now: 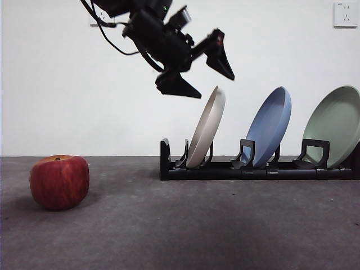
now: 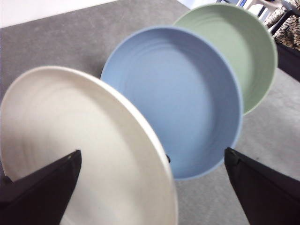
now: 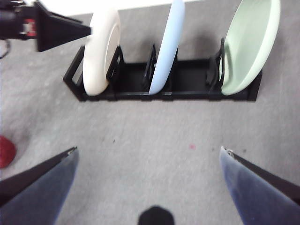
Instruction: Take the yellow plate from the plate rack,put the plate on the table,take the apple from the table,put the apple in the plate
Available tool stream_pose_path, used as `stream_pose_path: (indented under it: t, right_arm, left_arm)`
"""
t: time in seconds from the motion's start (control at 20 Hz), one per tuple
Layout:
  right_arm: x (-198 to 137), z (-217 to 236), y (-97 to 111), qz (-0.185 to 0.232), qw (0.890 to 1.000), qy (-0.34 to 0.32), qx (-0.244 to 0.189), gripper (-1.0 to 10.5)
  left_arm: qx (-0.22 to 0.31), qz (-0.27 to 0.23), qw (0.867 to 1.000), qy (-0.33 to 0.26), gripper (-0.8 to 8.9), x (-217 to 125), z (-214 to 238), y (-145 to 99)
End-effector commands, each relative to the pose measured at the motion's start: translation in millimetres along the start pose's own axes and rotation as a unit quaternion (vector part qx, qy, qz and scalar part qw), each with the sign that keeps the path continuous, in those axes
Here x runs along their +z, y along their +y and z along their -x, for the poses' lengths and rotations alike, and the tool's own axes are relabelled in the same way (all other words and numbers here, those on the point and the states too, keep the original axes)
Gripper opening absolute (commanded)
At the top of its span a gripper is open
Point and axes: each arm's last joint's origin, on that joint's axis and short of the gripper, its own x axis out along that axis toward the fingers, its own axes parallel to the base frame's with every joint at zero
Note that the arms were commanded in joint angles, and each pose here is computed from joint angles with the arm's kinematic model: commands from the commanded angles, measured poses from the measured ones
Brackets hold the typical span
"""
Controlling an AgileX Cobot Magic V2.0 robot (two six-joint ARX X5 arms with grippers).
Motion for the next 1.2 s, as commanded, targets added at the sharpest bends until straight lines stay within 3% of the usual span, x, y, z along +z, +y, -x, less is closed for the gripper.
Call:
stream_pose_path:
  t: [0.05, 0.5, 0.55, 0.75, 0.9, 1.1, 1.2]
  right_arm:
    - [1, 2, 1, 0.001, 1.0, -0.004, 0.002, 5.1]
    - [1, 2, 1, -0.003, 1.0, -0.004, 0.002, 5.1]
    - [1, 2, 1, -0.003, 1.0, -0.004, 0.002, 5.1]
    - [1, 2, 1, -0.003, 1.0, -0.004, 0.001, 5.0]
    - [1, 2, 1, -0.003, 1.0, -0.003, 0.001, 5.0]
    - [1, 2, 1, -0.003, 1.0, -0.004, 0.001, 5.0]
    - [1, 1, 1, -0.003, 1.0, -0.004, 0.001, 5.0]
  left_arm:
    - [0.013, -0.006, 1.0, 0.006, 5.34, -7, -12, -1]
    - [0.034, -0.004, 0.999, 0.025, 5.29, -21, -28, -2]
    - [0.035, -0.003, 0.999, 0.029, 4.96, -22, -29, -1]
    - [0.029, -0.006, 0.999, 0.031, 2.06, -23, -31, -5]
    - [0.023, -0.005, 0.999, 0.034, 1.59, -24, -31, -6]
    - [0.007, 0.002, 0.999, 0.046, -0.07, -26, -31, -6]
    - [-0.003, 0.006, 0.999, 0.053, -0.06, -27, -30, -7]
